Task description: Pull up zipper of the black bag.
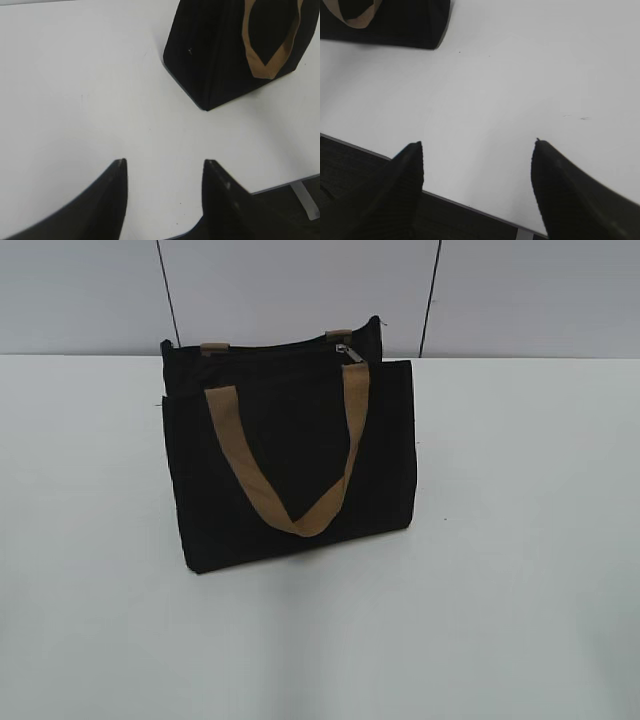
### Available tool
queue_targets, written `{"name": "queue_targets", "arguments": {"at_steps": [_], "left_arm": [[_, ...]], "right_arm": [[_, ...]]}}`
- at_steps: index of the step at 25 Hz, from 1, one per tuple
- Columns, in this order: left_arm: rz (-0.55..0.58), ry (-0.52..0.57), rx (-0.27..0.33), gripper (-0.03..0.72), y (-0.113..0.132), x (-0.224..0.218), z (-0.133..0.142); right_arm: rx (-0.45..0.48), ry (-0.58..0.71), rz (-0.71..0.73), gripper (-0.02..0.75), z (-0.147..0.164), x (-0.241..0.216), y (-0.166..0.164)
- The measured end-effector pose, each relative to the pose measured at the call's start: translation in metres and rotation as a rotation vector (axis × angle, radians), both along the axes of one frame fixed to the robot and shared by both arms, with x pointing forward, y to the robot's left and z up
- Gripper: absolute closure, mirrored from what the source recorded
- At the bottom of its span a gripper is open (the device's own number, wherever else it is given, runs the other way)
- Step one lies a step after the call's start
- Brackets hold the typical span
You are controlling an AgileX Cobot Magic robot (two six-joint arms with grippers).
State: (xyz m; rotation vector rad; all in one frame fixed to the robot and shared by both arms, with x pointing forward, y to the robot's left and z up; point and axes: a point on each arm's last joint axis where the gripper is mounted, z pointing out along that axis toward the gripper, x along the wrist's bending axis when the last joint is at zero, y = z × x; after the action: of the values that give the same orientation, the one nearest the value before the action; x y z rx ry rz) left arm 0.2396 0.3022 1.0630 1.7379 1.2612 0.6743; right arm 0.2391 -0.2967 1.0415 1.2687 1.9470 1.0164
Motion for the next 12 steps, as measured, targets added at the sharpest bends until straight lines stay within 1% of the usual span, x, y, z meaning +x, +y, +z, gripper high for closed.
{"name": "queue_targets", "arguments": {"at_steps": [3, 5, 12], "left_arm": [[0.007, -0.001, 0.0, 0.348, 0.0, 0.0, 0.0001], [0.037, -0.001, 0.0, 0.355, 0.0, -0.0001, 0.0001], [0.212, -0.002, 0.0, 0.36, 0.0001, -0.0004, 0.0002]], "right_arm": [[0.0, 0.0, -0.004, 0.226, 0.0, 0.0, 0.0], [0.0, 0.0, -0.019, 0.228, 0.0, 0.0001, 0.0], [0.0, -0.001, -0.141, 0.23, 0.0, 0.0003, -0.0001]]}}
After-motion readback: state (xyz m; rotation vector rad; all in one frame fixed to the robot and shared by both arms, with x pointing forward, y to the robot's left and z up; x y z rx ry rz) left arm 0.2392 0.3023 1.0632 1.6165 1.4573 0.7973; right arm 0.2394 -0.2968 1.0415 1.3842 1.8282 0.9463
